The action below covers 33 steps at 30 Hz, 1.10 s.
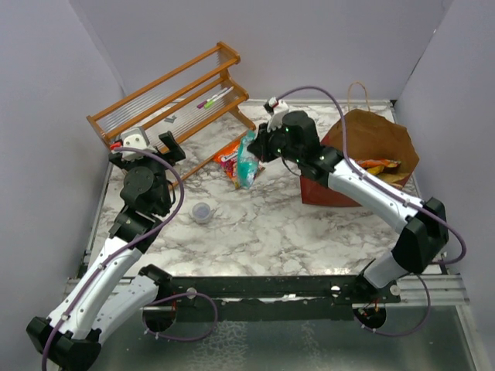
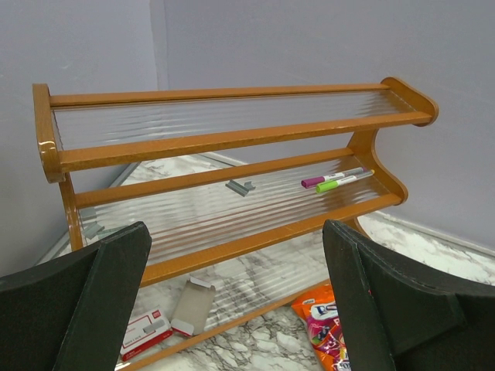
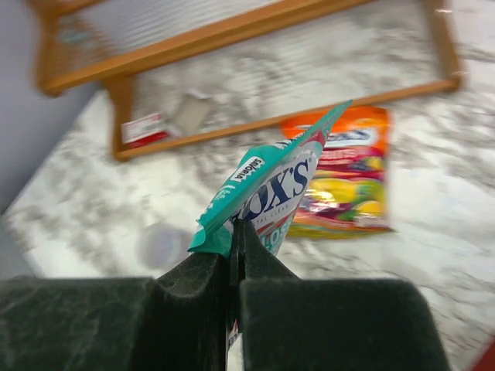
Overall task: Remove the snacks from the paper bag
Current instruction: Place the snack at the center of the board.
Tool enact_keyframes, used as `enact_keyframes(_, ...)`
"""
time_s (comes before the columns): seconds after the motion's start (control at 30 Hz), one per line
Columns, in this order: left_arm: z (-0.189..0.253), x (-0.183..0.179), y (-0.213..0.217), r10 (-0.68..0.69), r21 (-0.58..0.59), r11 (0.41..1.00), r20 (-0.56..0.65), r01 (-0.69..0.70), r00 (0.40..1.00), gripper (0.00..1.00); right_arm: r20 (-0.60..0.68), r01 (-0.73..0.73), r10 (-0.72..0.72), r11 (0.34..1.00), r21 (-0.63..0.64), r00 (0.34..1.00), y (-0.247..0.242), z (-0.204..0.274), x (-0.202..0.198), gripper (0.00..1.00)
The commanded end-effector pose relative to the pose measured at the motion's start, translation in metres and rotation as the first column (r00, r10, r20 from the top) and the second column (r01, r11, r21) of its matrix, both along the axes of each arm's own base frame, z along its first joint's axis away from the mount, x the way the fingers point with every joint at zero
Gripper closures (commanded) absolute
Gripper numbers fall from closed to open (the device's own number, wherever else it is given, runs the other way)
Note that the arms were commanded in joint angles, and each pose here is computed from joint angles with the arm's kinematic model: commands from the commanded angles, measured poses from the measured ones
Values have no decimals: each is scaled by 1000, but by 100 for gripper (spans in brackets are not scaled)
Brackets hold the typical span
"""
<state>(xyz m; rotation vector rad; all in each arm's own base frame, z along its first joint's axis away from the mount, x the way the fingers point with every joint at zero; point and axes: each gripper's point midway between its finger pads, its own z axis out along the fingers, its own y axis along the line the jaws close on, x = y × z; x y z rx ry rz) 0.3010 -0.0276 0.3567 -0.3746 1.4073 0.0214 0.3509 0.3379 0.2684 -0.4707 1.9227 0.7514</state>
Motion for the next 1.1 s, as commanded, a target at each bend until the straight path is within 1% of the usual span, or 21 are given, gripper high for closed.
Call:
enact_keyframes(0.0, 19, -4, 4, 7, -21, 1000, 41, -6, 999, 4, 128, 351, -328, 901, -256, 936, -48, -3, 58, 99)
enact_keyframes(0.07, 19, -5, 5, 7, -22, 1000, 44, -6, 999, 4, 159, 391, -358, 854, -342, 920, -47, -12, 68, 99)
enact_keyframes(0.17, 20, -5, 5, 9, -23, 1000, 44, -8, 999, 4, 225, 449, -389, 762, -467, 893, -41, -27, 76, 99)
enact_keyframes(0.23, 20, -6, 5, 7, -24, 1000, 46, -5, 999, 4, 283, 496, -408, 676, -545, 868, -39, -35, 81, 99)
enact_keyframes(0.37, 19, -6, 6, 13, -23, 1000, 45, -12, 999, 4, 418, 575, -404, 459, -677, 814, -43, -42, 88, 99)
enact_keyframes(0.4, 20, -6, 6, 14, -24, 1000, 47, -13, 999, 4, 439, 579, -385, 431, -692, 812, -41, -43, 89, 99)
enact_keyframes(0.43, 19, -6, 6, 14, -23, 1000, 46, -13, 999, 4, 452, 568, -348, 420, -708, 821, -36, -43, 91, 99)
enact_keyframes(0.53, 22, -7, 6, 9, -26, 1000, 53, -8, 999, 4, 492, 542, -229, 417, -730, 840, -18, -43, 95, 99)
enact_keyframes(0.6, 22, -8, 7, 11, -27, 1000, 54, -10, 998, 4, 523, 542, -164, 395, -742, 836, -9, -40, 96, 99)
enact_keyframes(0.63, 22, -8, 8, 15, -27, 1000, 53, -14, 998, 4, 522, 522, -112, 383, -762, 845, -3, -43, 97, 99)
enact_keyframes(0.67, 21, -8, 9, 21, -25, 999, 51, -20, 998, 4, 513, 500, -76, 385, -775, 855, 3, -48, 97, 99)
enact_keyframes(0.73, 21, -8, 9, 26, -23, 999, 50, -25, 998, 4, 509, 488, -52, 381, -785, 859, 11, -57, 100, 99)
enact_keyframes(0.8, 20, -7, 8, 19, -21, 1000, 47, -18, 999, 4, 474, 439, -8, 391, -809, 881, 23, -74, 103, 99)
enact_keyframes(0.93, 19, -6, 7, 16, -18, 1000, 44, -15, 999, 4, 428, 380, 39, 393, -837, 903, 39, -98, 108, 99)
enact_keyframes(1.07, 19, -6, 8, 24, -16, 1000, 43, -23, 999, 4, 375, 308, 81, 427, -850, 923, 57, -114, 110, 98)
